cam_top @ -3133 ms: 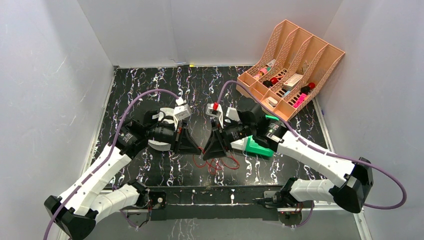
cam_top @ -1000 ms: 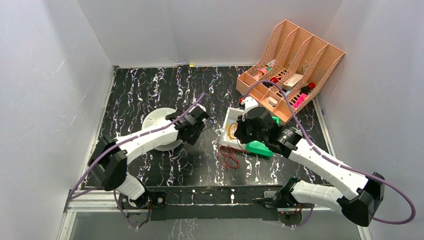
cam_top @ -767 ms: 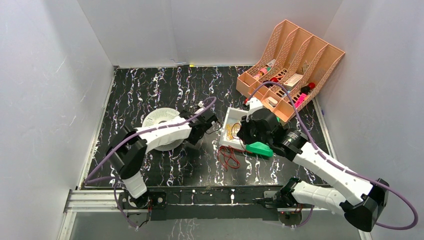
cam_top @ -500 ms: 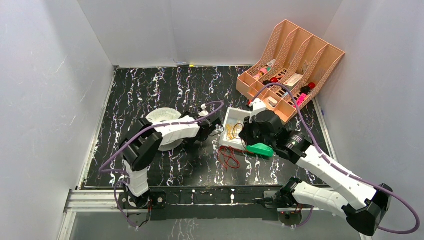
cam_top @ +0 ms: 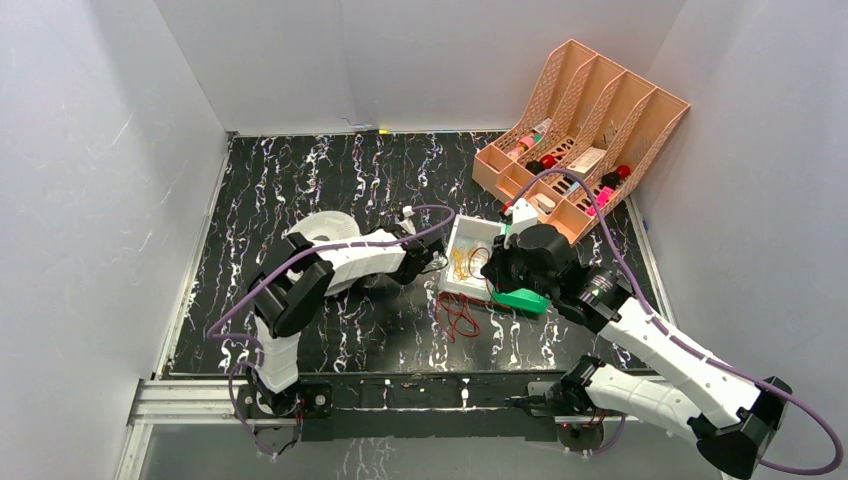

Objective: Wrap the cables

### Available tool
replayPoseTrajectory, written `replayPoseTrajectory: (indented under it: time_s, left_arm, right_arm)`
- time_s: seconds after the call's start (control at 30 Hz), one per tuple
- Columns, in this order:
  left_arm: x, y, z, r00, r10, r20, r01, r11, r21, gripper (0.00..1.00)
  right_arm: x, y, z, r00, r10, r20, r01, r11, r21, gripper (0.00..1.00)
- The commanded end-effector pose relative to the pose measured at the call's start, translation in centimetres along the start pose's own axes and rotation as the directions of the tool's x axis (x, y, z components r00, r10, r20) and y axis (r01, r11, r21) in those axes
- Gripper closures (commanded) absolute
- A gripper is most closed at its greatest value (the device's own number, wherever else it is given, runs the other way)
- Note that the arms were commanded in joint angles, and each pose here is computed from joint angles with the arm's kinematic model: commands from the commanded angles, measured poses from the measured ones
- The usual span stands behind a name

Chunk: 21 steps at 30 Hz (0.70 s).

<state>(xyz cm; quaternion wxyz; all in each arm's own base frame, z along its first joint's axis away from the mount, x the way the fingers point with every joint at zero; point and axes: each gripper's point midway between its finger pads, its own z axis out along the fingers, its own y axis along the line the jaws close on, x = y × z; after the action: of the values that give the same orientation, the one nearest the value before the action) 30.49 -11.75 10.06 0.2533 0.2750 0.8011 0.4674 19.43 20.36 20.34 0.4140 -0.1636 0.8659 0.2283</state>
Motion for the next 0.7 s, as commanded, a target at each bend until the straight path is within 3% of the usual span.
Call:
replayPoseTrajectory:
  time_s: [0.0,0.23,0.4,0.67]
  left_arm:
    - [-1.1,2.4,-2.2,0.988,-0.152,0.028,0.15,0.987,0.061,0.98]
    - [-0.5,5.5,-4.5,0.976,-0.211,0.056,0.206,0.975,0.083,1.0]
    - [0.2,6.5,-6.4,0.955,-0.29,0.057,0.277,0.945,0.173,1.0]
    - [0.2,5.8,-10.2,0.881,-0.473,0.034,0.399,0.778,0.485,1.0]
  right_arm:
    - [-1.3,0.4,-0.3,0.999,0.0,0.052,0.001,1.0,-0.022,1.0]
    - [-2.9,1.4,-1.0,0.997,0.008,0.072,-0.004,0.998,-0.055,1.0]
    - [-4.3,2.0,-2.0,0.996,0.009,0.093,-0.002,0.998,-0.071,1.0]
    - [-5.4,2.6,-3.3,0.995,0.019,0.101,-0.01,0.996,-0.09,1.0]
